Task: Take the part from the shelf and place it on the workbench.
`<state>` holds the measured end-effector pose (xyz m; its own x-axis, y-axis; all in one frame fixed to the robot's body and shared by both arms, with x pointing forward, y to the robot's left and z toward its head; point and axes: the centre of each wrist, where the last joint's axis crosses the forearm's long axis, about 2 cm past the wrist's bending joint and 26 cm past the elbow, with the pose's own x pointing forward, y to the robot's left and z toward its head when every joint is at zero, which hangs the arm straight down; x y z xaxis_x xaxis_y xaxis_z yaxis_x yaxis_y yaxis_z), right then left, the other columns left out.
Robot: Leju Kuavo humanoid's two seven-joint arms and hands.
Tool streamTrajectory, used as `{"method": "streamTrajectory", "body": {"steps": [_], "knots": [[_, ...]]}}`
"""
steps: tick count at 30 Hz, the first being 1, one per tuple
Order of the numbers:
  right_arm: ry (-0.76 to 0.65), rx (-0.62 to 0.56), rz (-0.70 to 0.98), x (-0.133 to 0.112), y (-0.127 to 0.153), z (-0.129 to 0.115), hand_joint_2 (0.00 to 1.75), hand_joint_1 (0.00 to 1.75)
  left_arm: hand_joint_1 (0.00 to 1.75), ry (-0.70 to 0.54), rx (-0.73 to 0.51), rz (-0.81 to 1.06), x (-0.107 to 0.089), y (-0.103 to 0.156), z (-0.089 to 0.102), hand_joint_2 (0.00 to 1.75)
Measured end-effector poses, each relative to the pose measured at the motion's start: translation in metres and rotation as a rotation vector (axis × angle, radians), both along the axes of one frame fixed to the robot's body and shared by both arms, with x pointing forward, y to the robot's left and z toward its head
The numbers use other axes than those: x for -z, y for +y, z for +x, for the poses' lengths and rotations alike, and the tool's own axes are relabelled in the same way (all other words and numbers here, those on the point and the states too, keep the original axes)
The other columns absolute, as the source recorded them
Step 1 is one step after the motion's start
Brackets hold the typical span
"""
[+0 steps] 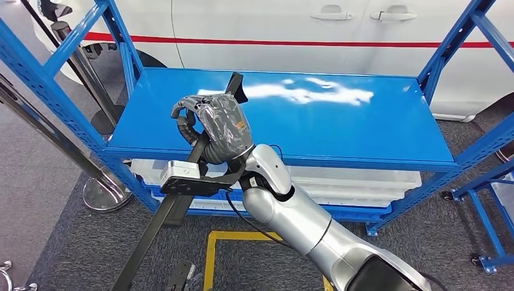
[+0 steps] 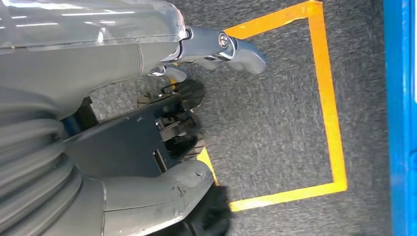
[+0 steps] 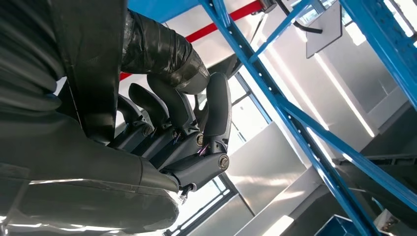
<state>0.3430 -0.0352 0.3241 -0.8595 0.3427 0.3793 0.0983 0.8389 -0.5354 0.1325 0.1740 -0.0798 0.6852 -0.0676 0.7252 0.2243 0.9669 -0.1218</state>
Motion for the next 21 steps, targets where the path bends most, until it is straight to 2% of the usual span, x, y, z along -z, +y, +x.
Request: {"method": "streamTrajectory", "body": {"steps": [21], "knots": [[-0.007,0.008,0.002,-0.0006,-0.0009,0.0017,1.75,1.71,0.00,-0.012,0.008,-0.003,-0.0026,-0.0025,0.0067,1.75]]}}
